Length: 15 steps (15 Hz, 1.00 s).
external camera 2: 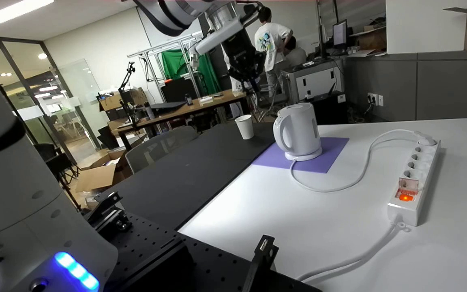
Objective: Turn off the electric kettle
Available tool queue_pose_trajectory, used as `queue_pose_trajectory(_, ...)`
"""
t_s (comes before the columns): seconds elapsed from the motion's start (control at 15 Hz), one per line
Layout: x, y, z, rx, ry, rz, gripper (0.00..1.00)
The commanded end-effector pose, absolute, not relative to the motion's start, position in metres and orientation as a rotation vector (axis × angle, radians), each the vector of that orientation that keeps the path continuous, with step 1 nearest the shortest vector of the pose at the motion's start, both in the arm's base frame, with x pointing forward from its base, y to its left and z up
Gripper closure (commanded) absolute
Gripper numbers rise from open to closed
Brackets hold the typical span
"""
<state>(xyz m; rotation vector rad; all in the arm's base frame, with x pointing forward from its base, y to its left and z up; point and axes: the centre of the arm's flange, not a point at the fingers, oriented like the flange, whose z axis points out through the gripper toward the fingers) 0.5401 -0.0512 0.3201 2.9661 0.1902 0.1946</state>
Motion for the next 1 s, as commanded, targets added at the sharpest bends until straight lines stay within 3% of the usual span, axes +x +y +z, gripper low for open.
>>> queue_pose_trajectory(0.0,0.54,-0.051,0.32,2.966,0.19,0.194,0.99)
queue_pose_trajectory(0.93,0.563,-0.073,0.267,2.996,0.134,0.308,1.0)
